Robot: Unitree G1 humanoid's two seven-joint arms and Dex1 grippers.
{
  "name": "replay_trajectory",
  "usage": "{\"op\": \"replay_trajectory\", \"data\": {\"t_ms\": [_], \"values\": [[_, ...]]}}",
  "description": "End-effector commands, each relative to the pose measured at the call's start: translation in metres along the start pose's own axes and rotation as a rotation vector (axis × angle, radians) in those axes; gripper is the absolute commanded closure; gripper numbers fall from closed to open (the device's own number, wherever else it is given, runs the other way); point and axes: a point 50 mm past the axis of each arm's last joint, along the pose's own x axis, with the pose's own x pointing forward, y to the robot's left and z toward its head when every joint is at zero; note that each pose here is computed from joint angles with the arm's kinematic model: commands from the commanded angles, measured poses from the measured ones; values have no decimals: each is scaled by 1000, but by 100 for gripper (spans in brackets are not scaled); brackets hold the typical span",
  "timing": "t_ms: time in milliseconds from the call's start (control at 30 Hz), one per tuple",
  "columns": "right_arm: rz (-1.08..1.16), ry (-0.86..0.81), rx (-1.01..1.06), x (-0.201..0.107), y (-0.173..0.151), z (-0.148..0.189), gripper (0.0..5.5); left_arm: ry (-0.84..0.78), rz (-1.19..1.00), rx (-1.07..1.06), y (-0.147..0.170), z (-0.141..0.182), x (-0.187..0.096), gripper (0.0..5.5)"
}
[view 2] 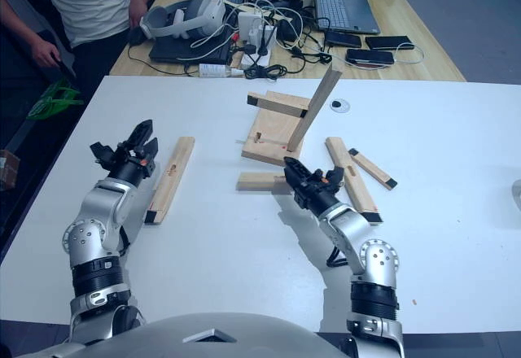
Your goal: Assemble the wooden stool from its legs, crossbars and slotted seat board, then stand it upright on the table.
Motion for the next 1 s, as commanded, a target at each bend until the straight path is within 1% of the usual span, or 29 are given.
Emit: {"op": "replay_trajectory", "data": {"t_ms": [33,100,167,200,267,333,400,433,533,633,700,767,900,1000], "values": [[-38,10,-30,-1,-6,-5,329,15,23,44,1,-1,3,274],[7,68,-150,-4,4,-10,329,46,-7,109,-6,-1,3,274],[111,169,-411,-8,25,-14,329,112,-53,258,-19,-3,4,274],[162,198,-501,-9,36,-11,329,147,-75,340,-25,-5,6,274],[226,214,-610,-10,50,0,329,194,-98,469,-32,-9,8,274],[275,263,-798,-10,63,12,329,221,-98,685,-39,-15,11,274],[261,282,-987,-6,65,19,329,227,-91,900,-42,-20,15,274],[247,279,-1071,-3,64,21,329,217,-97,975,-44,-23,16,274],[185,248,-1261,-1,47,23,329,160,-124,1107,-49,-26,18,274],[101,95,-1366,-5,27,27,329,134,-160,1213,-47,-29,16,274],[73,92,-1386,-10,12,22,329,115,-166,1226,-44,-30,15,274],[105,112,-1349,-15,3,13,329,88,-168,1259,-42,-34,14,274],[96,84,-1335,-16,-7,7,336,72,-171,1360,-37,-46,13,277],[81,19,-1331,-16,-8,8,336,36,-156,1367,-35,-53,11,277]]}}
